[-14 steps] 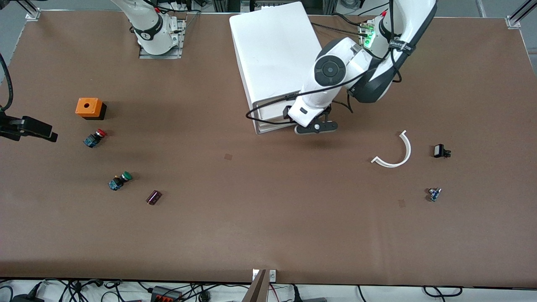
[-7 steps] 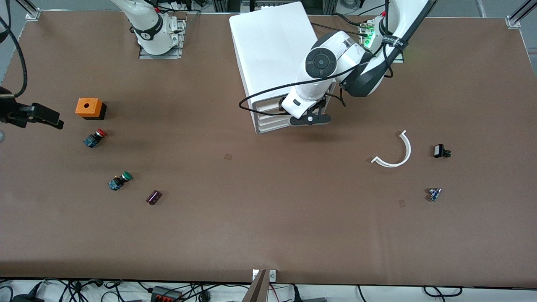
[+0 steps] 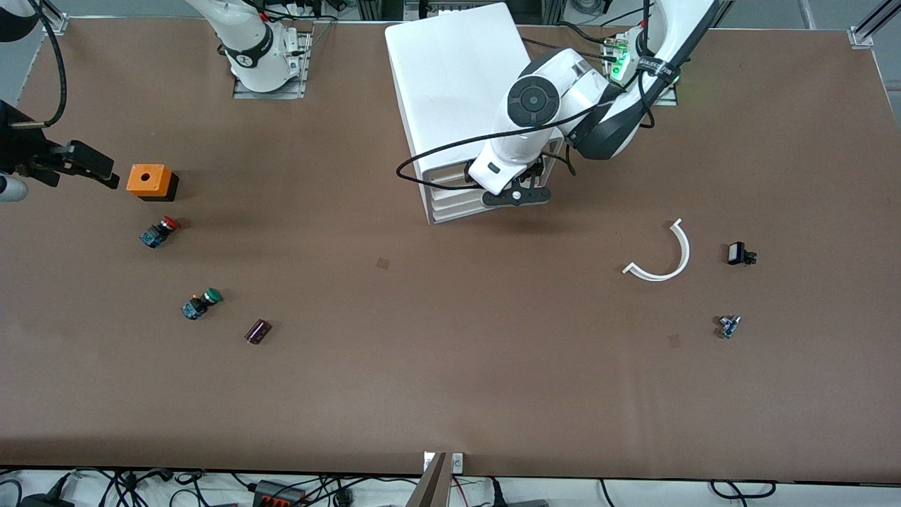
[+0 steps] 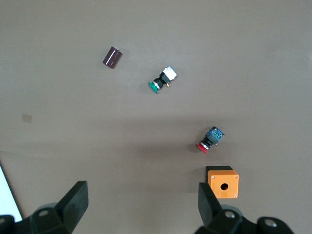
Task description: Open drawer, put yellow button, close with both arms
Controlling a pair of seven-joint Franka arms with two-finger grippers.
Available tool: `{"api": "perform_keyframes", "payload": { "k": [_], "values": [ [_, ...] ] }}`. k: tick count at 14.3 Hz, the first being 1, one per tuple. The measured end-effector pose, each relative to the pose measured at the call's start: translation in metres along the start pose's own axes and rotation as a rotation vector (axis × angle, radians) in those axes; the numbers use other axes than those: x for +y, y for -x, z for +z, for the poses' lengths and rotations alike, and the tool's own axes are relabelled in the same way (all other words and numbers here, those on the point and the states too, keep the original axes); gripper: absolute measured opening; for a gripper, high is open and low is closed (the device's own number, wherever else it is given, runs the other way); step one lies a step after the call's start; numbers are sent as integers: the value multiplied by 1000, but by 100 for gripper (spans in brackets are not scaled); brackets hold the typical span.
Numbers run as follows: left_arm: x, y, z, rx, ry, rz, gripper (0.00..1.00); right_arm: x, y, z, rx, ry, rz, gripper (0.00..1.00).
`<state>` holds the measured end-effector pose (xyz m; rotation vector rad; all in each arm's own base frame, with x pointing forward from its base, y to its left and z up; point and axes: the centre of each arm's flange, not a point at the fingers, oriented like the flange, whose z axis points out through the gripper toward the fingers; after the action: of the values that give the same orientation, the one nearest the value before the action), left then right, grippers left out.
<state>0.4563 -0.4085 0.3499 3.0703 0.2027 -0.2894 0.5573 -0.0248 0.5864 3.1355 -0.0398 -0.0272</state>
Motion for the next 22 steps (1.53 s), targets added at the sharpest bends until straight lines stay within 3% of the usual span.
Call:
{"api": "perform_keyframes", "payload": {
  "k": [3,7,13,15,18,22],
  "values": [
    [-7,-11,-8,15,7,-14,100,0,2,1,-5,0,0,100],
    [-56,-66,-61,101,-60,-34,100,2,5,4,-32,0,3,100],
    [-183,-139,-168,71,-102,17,100,3,6,5,-38,-1,5,100],
    [-219,-150,-193,52,-107,60,100,3,7,3,-39,-1,5,100],
    [-261,-154,-233,87,-120,114,100,3,7,3,-38,-1,5,100],
    [-315,-143,-267,112,-77,148,100,2,6,2,-29,0,4,100]
  ]
}}
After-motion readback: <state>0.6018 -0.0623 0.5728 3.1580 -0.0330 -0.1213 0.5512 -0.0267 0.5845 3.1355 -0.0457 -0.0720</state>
